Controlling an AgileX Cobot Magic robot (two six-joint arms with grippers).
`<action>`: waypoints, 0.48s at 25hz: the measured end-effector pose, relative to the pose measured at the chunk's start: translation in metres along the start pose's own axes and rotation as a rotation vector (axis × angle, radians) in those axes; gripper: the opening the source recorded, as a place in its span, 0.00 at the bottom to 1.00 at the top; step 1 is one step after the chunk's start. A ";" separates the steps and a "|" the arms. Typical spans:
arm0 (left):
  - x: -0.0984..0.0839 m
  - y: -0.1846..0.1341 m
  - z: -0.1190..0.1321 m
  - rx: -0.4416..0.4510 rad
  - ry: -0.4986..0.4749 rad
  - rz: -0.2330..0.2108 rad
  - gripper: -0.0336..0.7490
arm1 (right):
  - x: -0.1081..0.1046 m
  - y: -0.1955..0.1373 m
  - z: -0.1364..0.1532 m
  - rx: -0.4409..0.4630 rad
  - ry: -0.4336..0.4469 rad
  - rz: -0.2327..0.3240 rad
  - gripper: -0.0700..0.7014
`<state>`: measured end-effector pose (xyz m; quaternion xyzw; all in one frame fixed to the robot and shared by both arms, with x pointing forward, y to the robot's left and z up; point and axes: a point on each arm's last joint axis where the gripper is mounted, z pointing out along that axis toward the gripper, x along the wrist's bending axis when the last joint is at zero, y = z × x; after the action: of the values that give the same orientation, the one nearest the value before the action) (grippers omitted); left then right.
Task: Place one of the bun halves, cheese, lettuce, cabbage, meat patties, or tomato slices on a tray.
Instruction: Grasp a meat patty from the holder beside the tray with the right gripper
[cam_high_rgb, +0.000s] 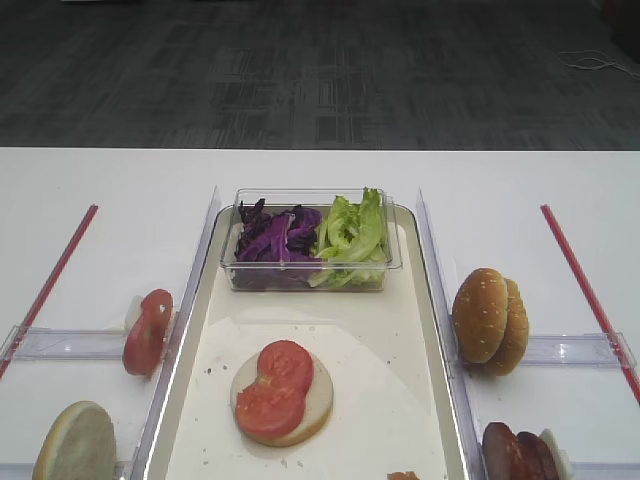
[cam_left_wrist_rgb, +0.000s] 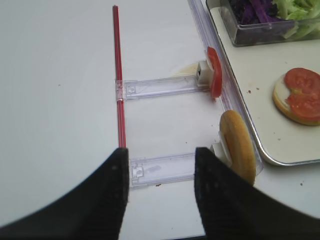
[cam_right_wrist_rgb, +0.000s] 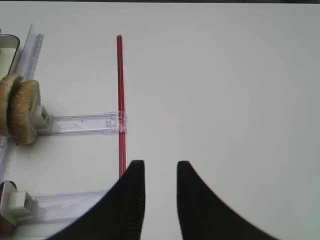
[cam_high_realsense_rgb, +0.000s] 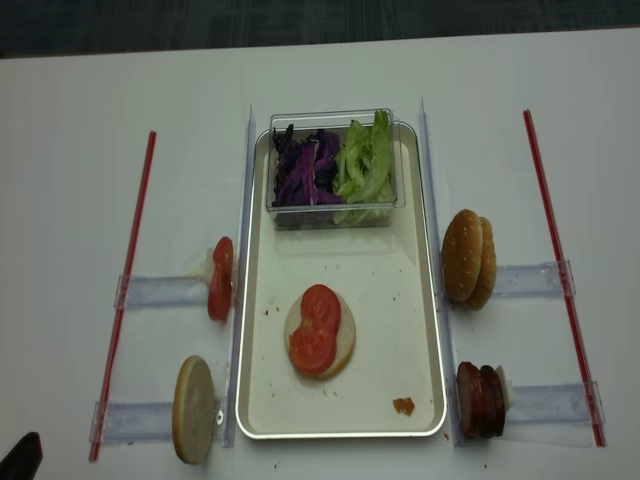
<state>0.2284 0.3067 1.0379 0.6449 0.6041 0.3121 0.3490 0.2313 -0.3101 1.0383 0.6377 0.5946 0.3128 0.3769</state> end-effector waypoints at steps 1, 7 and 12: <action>0.000 0.000 0.000 0.000 0.000 0.000 0.42 | 0.000 0.000 0.000 0.000 0.002 0.003 0.35; 0.000 0.000 0.000 0.000 0.000 0.000 0.42 | 0.000 0.000 0.000 0.004 0.004 0.004 0.40; 0.000 0.000 0.000 0.000 0.000 0.000 0.42 | 0.001 -0.001 0.000 0.012 0.011 0.007 0.75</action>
<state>0.2284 0.3067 1.0379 0.6449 0.6041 0.3121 0.3490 0.2305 -0.3091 1.0377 0.6405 0.5961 0.3139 0.3686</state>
